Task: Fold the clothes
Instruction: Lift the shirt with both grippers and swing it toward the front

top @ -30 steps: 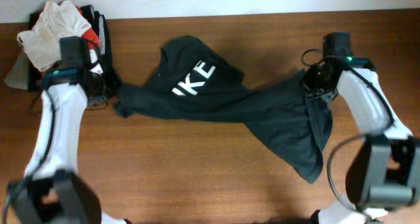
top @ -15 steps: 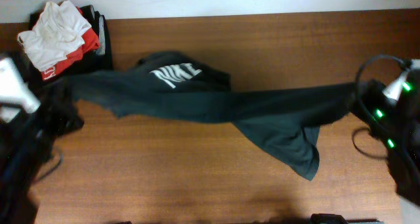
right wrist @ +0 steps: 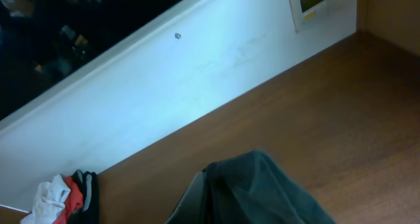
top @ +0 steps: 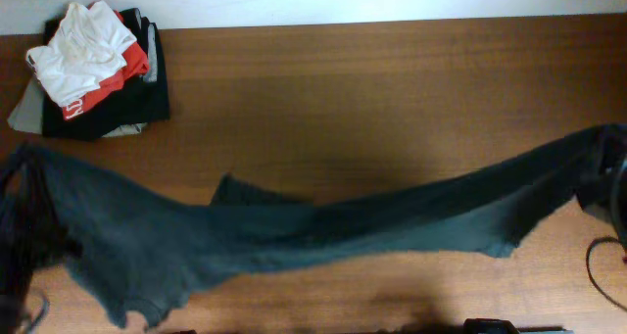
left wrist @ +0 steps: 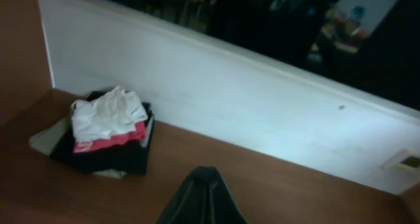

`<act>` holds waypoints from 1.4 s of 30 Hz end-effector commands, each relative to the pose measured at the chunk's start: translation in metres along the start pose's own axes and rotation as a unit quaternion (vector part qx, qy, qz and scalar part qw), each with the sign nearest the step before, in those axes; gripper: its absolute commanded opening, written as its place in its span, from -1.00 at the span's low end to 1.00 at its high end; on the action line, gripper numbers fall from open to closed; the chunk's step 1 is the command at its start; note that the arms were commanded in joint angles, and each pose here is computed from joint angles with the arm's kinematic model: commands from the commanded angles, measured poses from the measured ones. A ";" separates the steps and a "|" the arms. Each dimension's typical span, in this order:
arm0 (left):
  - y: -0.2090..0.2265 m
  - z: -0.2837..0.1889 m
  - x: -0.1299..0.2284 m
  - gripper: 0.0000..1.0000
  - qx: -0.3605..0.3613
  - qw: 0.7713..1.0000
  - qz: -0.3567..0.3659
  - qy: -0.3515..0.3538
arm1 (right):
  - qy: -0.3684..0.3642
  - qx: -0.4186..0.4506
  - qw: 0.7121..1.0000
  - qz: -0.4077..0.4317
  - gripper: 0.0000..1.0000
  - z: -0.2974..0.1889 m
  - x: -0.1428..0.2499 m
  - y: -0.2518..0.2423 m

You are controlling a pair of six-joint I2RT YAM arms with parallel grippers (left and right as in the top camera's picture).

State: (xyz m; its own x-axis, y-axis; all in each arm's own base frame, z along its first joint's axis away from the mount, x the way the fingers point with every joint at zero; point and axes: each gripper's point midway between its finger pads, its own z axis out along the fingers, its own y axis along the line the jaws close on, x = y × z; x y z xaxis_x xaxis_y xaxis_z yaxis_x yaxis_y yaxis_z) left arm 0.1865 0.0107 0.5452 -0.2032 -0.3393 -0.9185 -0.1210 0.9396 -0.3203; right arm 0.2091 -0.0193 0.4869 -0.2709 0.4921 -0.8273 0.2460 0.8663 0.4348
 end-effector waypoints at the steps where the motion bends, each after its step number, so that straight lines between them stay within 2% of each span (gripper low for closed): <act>1: 0.006 0.035 0.001 -0.99 -0.015 0.999 0.013 0.031 | -0.005 0.024 1.000 -0.007 -0.92 0.008 -0.006 -0.006; 7: -0.011 -0.023 -0.033 -0.99 0.011 0.998 0.030 -0.057 | -0.044 0.016 0.999 -0.006 -0.92 -0.020 -0.023 -0.001; 14: -0.025 -0.095 -0.054 -0.99 0.040 0.987 0.035 -0.153 | -0.101 -0.012 0.995 -0.004 -0.92 -0.070 -0.044 0.009; 19: -0.029 -0.120 -0.061 -0.99 0.053 0.980 0.033 -0.189 | -0.125 -0.024 0.992 -0.003 -0.92 -0.097 -0.049 0.012; 29: -0.033 -0.140 -0.062 -0.99 0.065 0.974 0.031 -0.214 | -0.148 -0.036 0.988 -0.002 -0.92 -0.119 -0.053 0.014; 33: -0.028 -0.094 -0.061 -0.99 0.049 0.985 0.025 -0.163 | -0.131 -0.027 0.991 -0.003 -0.92 -0.100 -0.056 0.016; 36: -0.020 -0.020 -0.057 -0.99 0.025 0.996 0.018 -0.088 | -0.101 -0.011 0.995 -0.004 -0.92 -0.064 -0.060 0.017; 39: -0.010 0.062 -0.052 -0.99 0.005 1.000 0.012 -0.027 | -0.066 0.023 0.998 0.000 -0.92 -0.009 -0.066 0.015; 42: 0.005 0.165 -0.039 -0.99 -0.013 0.999 0.007 0.030 | -0.037 0.083 0.996 -0.002 -0.92 0.067 -0.074 0.003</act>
State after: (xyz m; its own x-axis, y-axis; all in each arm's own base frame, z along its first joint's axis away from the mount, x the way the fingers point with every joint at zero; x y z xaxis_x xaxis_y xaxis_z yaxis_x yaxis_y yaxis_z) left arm 0.2319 0.0172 0.6083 -0.0532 -0.2906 -0.9554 -0.0675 0.9556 -0.2869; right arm 0.2182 -0.0343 0.5598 -0.1272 0.4674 -0.8749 0.2569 0.8674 0.4261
